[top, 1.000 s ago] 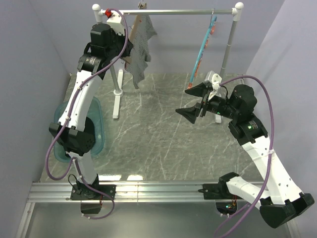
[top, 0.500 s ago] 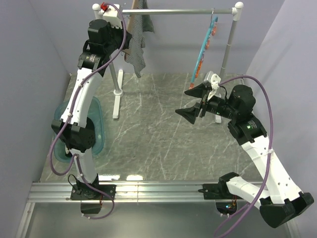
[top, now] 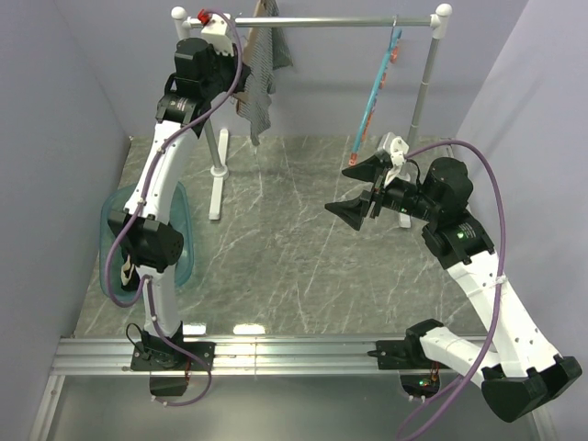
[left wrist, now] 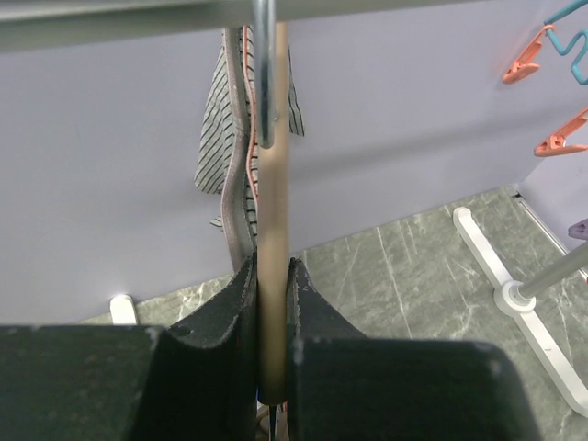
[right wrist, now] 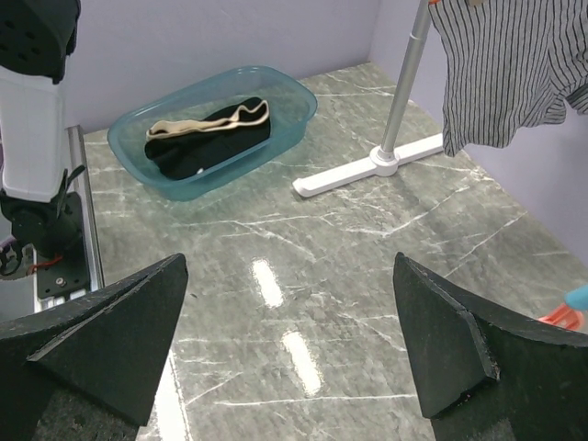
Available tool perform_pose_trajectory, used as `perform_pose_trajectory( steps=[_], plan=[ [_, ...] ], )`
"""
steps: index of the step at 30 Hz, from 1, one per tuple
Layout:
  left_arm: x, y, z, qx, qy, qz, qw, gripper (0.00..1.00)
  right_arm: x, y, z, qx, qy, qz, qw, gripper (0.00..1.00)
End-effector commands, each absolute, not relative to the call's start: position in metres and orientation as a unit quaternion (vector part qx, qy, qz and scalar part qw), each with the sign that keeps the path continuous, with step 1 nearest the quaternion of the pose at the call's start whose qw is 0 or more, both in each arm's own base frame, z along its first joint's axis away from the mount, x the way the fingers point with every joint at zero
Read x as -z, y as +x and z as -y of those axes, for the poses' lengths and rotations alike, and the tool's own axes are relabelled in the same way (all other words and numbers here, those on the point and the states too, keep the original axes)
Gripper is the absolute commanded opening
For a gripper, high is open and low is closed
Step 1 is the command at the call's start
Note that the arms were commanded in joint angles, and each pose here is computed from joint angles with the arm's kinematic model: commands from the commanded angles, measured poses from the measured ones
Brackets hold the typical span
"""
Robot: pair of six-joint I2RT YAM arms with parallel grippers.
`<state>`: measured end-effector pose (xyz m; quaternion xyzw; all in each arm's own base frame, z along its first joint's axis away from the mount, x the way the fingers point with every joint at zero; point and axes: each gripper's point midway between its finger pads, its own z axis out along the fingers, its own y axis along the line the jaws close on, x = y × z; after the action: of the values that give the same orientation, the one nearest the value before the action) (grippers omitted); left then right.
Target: Clip the underwear to the hanger
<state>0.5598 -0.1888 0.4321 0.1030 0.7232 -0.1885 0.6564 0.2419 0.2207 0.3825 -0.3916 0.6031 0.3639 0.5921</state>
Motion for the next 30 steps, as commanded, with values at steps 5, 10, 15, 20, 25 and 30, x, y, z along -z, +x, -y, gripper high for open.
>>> perform_pose_trajectory(
  steps=[5, 10, 15, 20, 25, 30],
  plan=[
    [-0.455, 0.550, 0.192, 0.208, 0.117, -0.696, 0.677, 0.18, -0.386, 0.243, -0.219, -0.360, -0.387, -0.601, 0.599, 1.00],
    [-0.463, 0.538, 0.188, 0.200, 0.124, -0.693, 0.682, 0.39, -0.386, 0.240, -0.218, -0.360, -0.389, -0.598, 0.601, 1.00],
    [-0.487, 0.518, 0.178, 0.188, 0.123, -0.672, 0.706, 0.53, -0.382, 0.240, -0.217, -0.361, -0.386, -0.601, 0.600, 1.00],
    [-0.525, 0.500, 0.170, 0.183, 0.119, -0.639, 0.738, 0.68, -0.380, 0.238, -0.217, -0.364, -0.384, -0.604, 0.596, 1.00],
    [-0.559, 0.481, 0.163, 0.184, 0.116, -0.604, 0.767, 0.80, -0.379, 0.237, -0.216, -0.362, -0.382, -0.605, 0.597, 1.00],
    [-0.581, 0.454, 0.156, 0.189, 0.111, -0.585, 0.781, 0.99, -0.377, 0.236, -0.214, -0.359, -0.380, -0.607, 0.599, 1.00]
  ],
)
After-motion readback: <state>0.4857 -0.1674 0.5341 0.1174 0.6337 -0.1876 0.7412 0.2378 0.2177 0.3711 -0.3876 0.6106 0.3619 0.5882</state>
